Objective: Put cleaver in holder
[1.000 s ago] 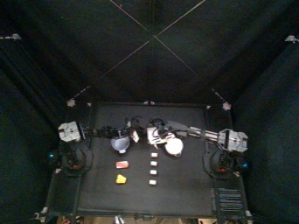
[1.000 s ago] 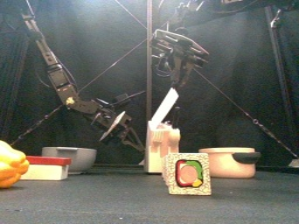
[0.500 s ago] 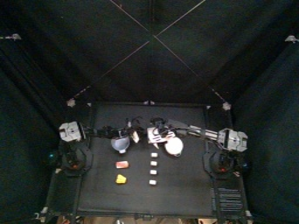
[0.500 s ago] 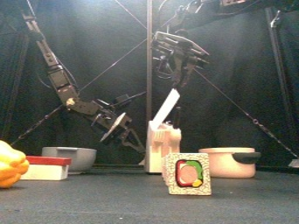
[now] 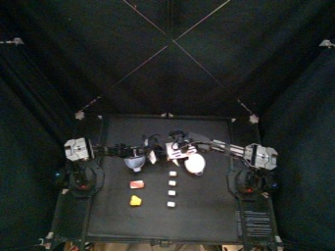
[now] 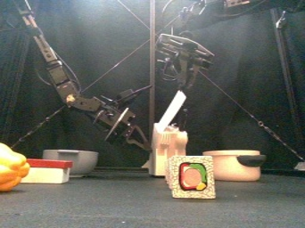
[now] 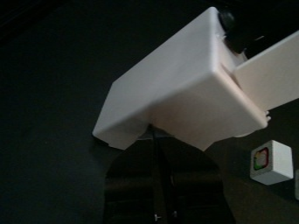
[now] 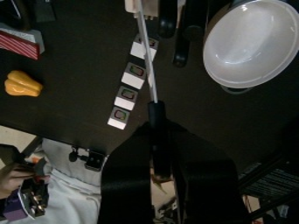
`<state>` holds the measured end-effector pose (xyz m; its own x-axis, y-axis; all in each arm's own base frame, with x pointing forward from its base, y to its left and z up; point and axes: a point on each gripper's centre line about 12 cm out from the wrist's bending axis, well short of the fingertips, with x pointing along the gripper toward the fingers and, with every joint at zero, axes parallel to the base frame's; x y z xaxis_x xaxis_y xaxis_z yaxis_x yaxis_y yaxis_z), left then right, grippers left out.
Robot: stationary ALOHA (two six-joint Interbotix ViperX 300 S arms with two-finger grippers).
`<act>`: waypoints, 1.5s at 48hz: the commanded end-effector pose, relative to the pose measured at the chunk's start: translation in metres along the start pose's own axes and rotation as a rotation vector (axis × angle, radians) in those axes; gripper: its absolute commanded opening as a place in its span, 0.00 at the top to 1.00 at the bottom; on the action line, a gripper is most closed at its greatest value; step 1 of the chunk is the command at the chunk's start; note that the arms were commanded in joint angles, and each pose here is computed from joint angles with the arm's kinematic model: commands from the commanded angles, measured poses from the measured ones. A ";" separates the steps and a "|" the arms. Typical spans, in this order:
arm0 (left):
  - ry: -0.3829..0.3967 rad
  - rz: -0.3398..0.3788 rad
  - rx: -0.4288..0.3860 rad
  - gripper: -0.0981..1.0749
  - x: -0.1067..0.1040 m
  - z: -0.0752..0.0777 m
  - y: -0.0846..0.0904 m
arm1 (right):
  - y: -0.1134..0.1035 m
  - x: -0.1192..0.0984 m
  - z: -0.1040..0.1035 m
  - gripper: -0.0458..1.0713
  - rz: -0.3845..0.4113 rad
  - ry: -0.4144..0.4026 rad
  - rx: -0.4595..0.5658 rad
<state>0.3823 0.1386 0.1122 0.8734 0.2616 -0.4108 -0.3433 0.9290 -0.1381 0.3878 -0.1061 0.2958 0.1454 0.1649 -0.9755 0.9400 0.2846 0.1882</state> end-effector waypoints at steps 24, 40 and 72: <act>-0.036 0.022 -0.014 0.62 -0.025 0.009 0.008 | -0.010 -0.019 0.005 0.65 -0.013 0.000 0.021; -0.149 0.084 -0.031 0.62 -0.014 0.034 0.041 | -0.011 -0.020 0.013 0.65 -0.012 -0.010 0.034; -0.112 0.087 -0.038 0.62 0.024 0.022 0.048 | -0.001 -0.006 0.037 0.63 -0.040 -0.030 0.042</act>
<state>0.3902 0.1941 0.1011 0.8596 0.3658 -0.3569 -0.4369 0.8882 -0.1420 0.3953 -0.1385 0.2805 0.0724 0.1598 -0.9845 0.9618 0.2502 0.1113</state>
